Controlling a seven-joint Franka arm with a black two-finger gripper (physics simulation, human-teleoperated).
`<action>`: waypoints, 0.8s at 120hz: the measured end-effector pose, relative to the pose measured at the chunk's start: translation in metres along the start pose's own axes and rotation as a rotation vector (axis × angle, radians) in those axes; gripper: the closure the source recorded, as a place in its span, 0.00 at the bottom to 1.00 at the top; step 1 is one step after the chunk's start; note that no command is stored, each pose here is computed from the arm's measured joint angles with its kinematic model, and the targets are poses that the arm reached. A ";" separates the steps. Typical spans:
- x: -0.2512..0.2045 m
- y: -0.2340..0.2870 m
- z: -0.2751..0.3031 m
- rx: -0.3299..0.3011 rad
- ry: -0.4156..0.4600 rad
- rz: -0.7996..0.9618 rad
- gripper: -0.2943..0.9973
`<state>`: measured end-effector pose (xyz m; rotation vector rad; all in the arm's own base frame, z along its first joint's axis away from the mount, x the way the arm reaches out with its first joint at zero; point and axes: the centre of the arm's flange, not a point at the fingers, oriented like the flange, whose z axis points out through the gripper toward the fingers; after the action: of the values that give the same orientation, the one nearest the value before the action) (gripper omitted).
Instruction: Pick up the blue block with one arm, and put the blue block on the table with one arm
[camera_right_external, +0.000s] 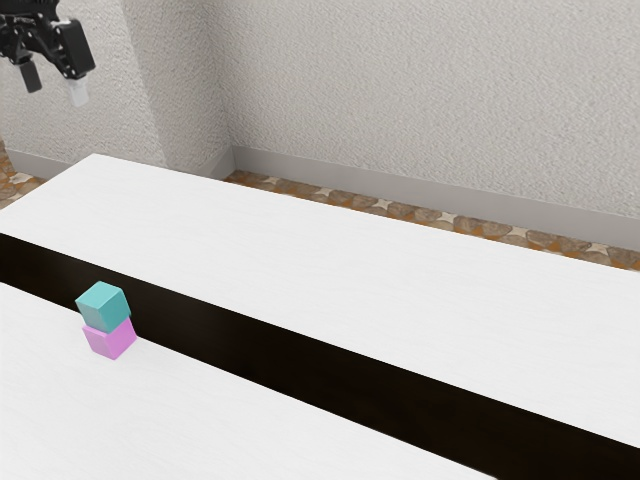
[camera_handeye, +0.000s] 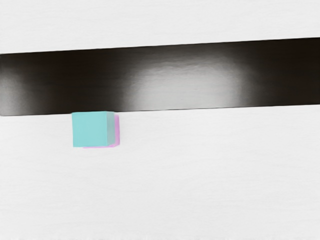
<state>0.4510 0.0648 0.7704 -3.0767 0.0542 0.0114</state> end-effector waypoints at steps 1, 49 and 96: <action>0.000 0.000 0.000 0.001 -0.001 0.000 0.23; 0.035 0.007 0.165 -0.028 -0.232 0.043 0.23; -0.003 -0.105 0.253 -0.011 -0.226 -0.130 0.23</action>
<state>0.4506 0.1856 0.5245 -3.0604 -0.1572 0.3520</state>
